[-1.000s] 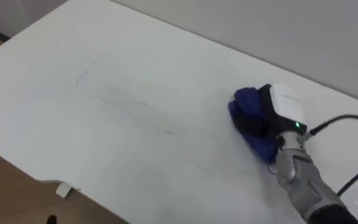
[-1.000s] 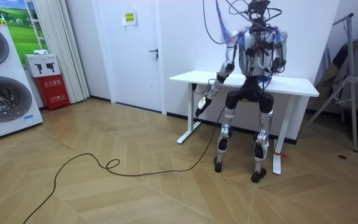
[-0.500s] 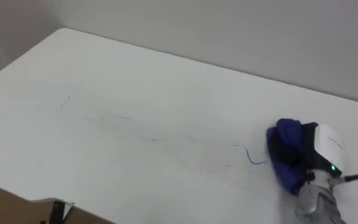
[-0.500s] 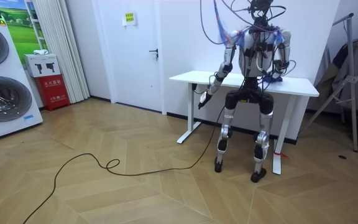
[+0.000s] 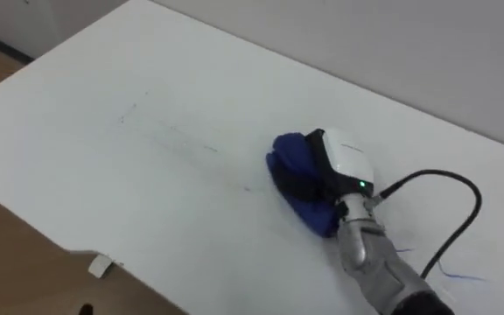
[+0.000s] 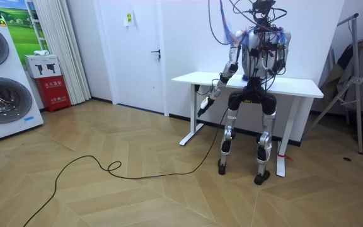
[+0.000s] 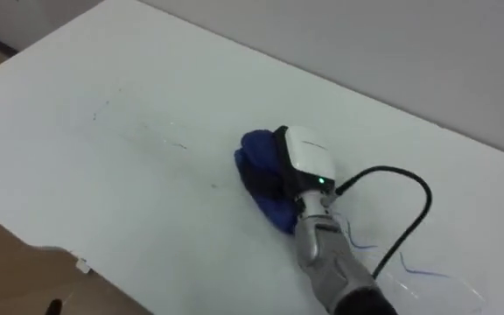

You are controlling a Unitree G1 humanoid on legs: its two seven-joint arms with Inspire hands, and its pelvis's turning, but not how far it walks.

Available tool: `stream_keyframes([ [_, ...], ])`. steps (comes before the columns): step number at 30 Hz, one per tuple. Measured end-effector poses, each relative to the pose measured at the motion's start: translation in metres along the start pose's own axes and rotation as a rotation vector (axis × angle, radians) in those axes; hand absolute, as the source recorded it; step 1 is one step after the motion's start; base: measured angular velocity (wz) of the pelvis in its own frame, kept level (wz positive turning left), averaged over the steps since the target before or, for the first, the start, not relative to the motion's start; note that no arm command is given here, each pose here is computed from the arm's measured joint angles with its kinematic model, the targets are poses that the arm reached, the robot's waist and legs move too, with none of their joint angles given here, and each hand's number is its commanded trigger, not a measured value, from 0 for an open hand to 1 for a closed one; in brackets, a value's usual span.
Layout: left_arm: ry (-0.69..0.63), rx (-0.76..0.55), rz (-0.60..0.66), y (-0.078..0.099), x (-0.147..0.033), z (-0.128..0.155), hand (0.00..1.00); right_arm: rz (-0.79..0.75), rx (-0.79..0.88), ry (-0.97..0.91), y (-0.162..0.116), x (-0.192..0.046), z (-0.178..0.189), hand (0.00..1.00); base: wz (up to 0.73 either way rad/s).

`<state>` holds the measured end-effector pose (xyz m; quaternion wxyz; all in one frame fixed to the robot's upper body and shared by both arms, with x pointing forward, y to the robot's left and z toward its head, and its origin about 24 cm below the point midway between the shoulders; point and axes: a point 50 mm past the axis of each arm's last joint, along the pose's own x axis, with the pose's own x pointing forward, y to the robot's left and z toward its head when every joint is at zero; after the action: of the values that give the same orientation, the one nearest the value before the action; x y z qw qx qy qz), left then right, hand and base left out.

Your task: Wipe table

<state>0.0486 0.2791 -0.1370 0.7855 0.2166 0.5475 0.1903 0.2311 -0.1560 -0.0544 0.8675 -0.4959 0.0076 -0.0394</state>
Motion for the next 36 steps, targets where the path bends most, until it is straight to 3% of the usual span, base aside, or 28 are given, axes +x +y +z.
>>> stream_keyframes([
  [2,-0.016,-0.006,0.071,0.012,0.004,0.006,0.0,-0.111,-0.003,0.108,-0.007,-0.03,-0.027,1.0,0.0],
  [5,-0.04,-0.022,0.109,0.016,0.006,0.012,0.0,-0.156,-0.029,0.193,-0.016,-0.052,-0.055,1.0,0.0],
  [9,-0.1,-0.041,0.082,0.007,0.005,0.026,0.0,-0.173,-0.017,0.253,-0.021,-0.055,-0.067,1.0,-0.04],
  [12,-0.109,-0.054,0.043,-0.004,0.004,0.03,0.0,-0.165,0.019,0.279,-0.017,-0.043,-0.064,1.0,-0.12],
  [15,-0.085,-0.047,0.007,-0.015,0.002,0.027,0.0,-0.127,0.059,0.308,-0.018,-0.01,-0.048,1.0,-0.38],
  [17,-0.057,-0.028,-0.003,-0.018,0.002,0.023,0.0,-0.053,0.045,0.229,-0.022,0.033,-0.015,1.0,-0.33],
  [20,-0.048,-0.031,-0.016,-0.023,0.001,0.025,0.0,-0.036,0.017,0.053,-0.038,0.076,0.032,1.0,0.09],
  [23,-0.014,-0.046,-0.012,-0.019,-0.001,0.013,0.0,-0.001,0.011,-0.026,-0.037,0.083,0.048,1.0,0.26],
  [30,0.078,-0.107,0.014,-0.006,-0.008,-0.023,0.0,0.025,0.075,0.127,-0.017,0.027,-0.012,1.0,0.23],
  [36,0.082,-0.18,0.126,0.023,-0.004,-0.03,0.0,-0.146,0.076,0.368,-0.034,-0.033,-0.084,1.0,-0.11],
])
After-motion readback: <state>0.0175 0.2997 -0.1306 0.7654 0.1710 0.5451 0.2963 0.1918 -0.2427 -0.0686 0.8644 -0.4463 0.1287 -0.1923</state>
